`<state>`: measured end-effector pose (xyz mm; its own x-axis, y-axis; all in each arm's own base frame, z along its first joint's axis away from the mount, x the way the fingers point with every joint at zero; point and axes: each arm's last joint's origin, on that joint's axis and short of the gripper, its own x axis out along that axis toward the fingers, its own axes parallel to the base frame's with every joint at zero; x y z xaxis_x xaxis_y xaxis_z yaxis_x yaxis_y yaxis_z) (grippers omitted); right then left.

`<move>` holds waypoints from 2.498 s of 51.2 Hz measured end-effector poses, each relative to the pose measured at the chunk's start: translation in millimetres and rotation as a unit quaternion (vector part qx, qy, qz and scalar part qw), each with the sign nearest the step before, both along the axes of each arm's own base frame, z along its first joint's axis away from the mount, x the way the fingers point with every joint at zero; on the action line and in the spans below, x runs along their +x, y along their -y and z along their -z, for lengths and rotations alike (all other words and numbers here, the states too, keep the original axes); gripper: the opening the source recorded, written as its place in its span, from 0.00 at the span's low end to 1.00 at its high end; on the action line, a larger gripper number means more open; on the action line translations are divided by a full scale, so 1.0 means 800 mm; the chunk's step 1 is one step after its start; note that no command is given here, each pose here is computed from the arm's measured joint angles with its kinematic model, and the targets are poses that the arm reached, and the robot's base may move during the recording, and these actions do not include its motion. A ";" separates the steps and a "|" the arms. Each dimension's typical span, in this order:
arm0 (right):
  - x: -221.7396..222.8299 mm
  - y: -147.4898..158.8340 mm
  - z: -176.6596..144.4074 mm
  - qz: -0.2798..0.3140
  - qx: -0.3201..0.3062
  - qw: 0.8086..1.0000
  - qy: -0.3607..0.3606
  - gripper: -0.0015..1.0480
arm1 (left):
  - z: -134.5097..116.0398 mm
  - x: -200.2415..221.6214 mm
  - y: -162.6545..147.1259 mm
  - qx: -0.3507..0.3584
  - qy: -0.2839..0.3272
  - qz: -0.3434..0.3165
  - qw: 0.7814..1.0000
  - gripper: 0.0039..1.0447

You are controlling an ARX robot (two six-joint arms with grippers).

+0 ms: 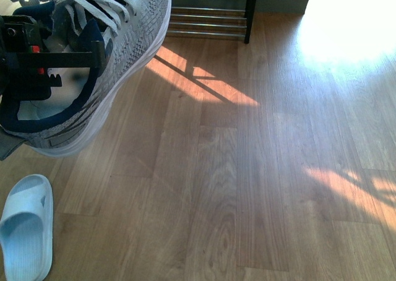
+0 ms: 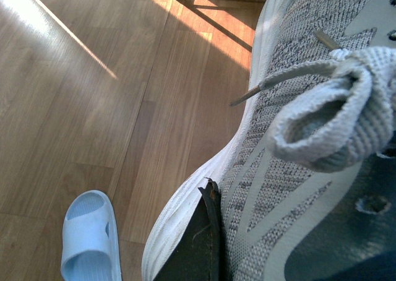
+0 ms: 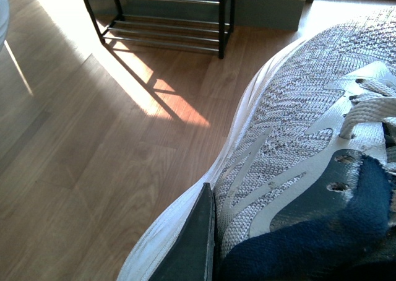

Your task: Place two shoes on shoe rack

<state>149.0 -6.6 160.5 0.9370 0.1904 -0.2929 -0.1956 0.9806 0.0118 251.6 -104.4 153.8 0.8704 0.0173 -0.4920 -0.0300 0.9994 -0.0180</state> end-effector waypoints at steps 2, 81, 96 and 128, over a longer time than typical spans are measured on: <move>0.000 0.000 0.000 0.000 0.000 1.000 0.000 0.01 | 0.000 0.000 0.000 0.001 0.000 -0.001 1.000 0.01; 0.000 0.000 0.000 -0.001 0.000 1.000 0.000 0.01 | 0.000 0.000 -0.002 0.001 0.000 -0.005 1.000 0.01; 0.000 0.000 0.000 -0.003 0.001 1.000 0.000 0.01 | 0.000 0.000 -0.001 0.001 0.000 -0.004 1.000 0.01; 0.000 0.000 0.000 -0.004 0.001 1.000 -0.001 0.01 | 0.000 0.001 -0.002 0.003 0.001 -0.007 1.000 0.01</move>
<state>149.1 -6.4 160.2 0.9351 0.1979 -0.2940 -0.2027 0.9791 0.0144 252.1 -102.8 153.7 0.8709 0.0326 -0.4903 -0.0447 0.9989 -0.0130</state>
